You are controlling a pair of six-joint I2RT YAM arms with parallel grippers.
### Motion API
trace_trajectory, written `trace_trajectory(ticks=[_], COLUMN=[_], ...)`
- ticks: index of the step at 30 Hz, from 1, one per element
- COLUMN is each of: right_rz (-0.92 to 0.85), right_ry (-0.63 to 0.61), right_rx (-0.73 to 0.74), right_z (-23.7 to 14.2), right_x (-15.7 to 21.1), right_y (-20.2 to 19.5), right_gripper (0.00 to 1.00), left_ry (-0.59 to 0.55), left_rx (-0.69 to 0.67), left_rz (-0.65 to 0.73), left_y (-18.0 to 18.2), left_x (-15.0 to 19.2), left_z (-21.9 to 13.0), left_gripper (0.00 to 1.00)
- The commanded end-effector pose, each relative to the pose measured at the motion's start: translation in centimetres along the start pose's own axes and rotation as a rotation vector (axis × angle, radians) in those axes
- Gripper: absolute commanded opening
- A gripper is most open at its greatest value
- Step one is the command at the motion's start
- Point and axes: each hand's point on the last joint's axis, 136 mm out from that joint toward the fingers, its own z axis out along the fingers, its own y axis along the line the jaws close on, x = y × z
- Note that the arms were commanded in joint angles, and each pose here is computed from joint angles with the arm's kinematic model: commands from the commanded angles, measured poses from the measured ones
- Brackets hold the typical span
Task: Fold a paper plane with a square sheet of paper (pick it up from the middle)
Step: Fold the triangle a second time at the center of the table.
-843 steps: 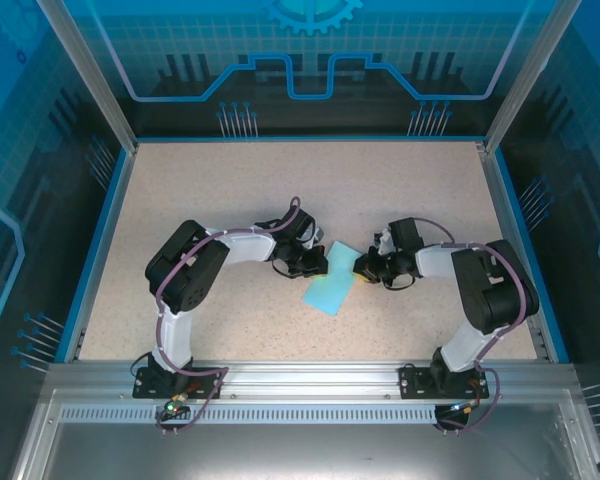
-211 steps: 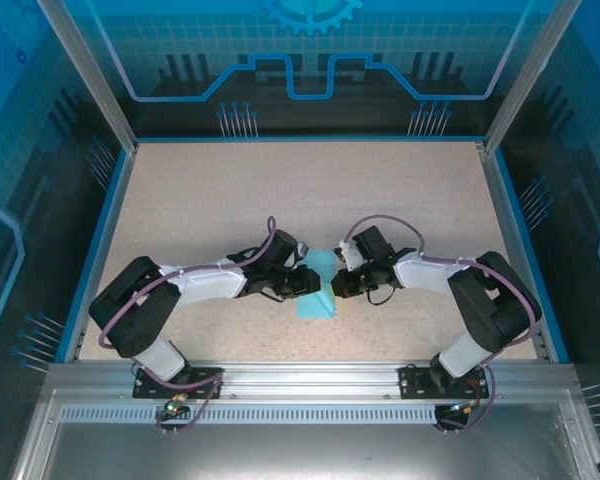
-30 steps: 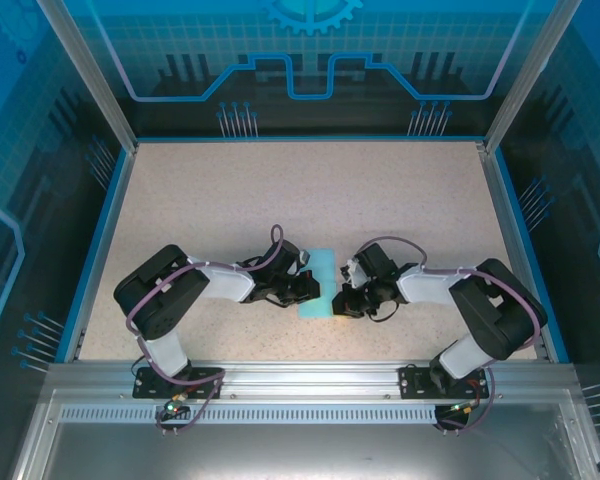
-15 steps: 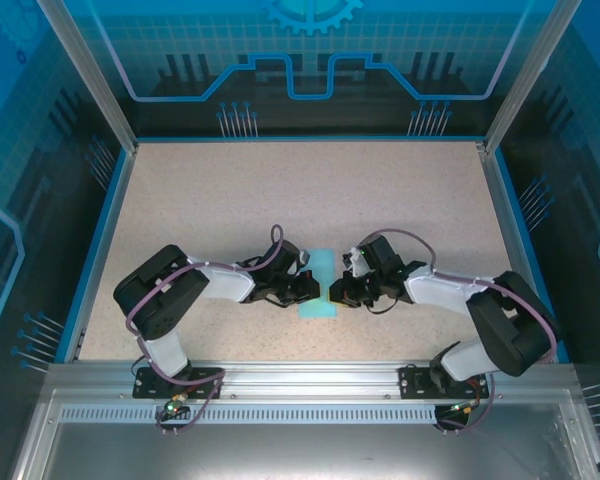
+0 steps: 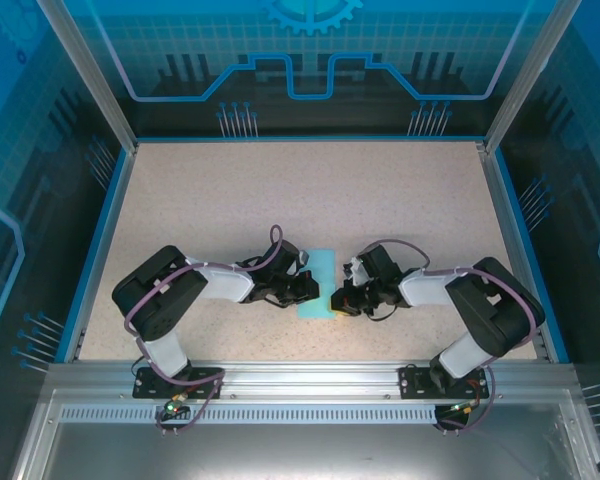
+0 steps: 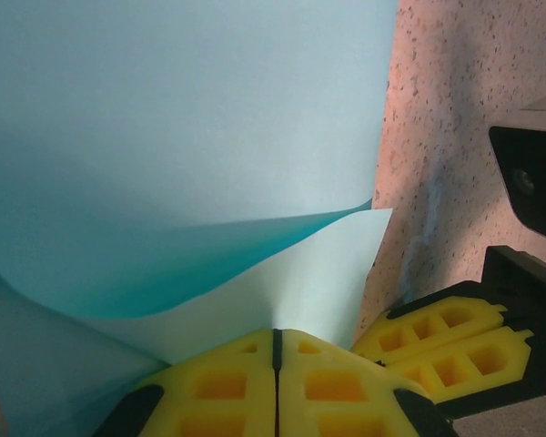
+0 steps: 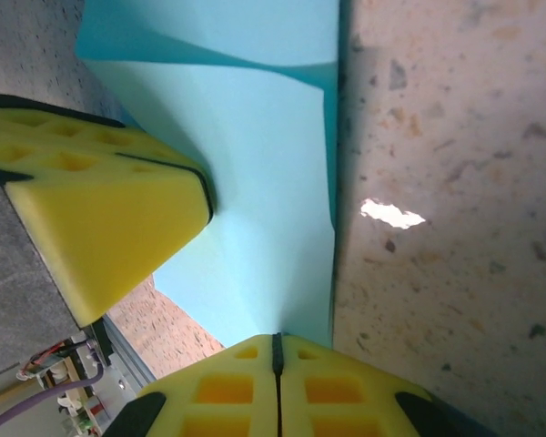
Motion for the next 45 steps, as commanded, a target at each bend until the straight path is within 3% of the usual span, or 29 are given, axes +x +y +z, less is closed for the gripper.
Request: trace_trajectory(ticks=[1,8,16,26,34,45], right_rz=[0.025,-0.077,-0.033,0.004,0.013,0.013], right_ry=[0.040,0.004,0.062,0.120,0.121,0.101], right_rx=[0.071,0.023,0.041,0.251,0.235,0.191], right_z=[-0.9,-2.0,1.0,1.0,0.8,0.5], right_x=[2.0,0.6,0.5,2.5,2.6,2.2], right_y=[-1.2,3.3,1.4,-4.1,-4.1,-3.3], right_gripper=[0.07,0.09,0.07,0.03,0.02,0.03], left_ry=[0.025,0.032,0.031,-0.010,-0.069,-0.086], left_rx=[-0.082,-0.065,-0.053,-0.018,0.005,-0.103], left_rz=[0.000,0.001,0.006,0.020,-0.058,-0.078], left_y=[2.1,1.7,1.3,0.5,2.7,5.9], left_x=[1.2,1.1,0.9,-1.0,-4.5,-5.0], left_z=[-0.1,0.1,0.1,-0.8,-1.5,-2.6], left_gripper=[0.07,0.07,0.07,0.12,0.12,0.10])
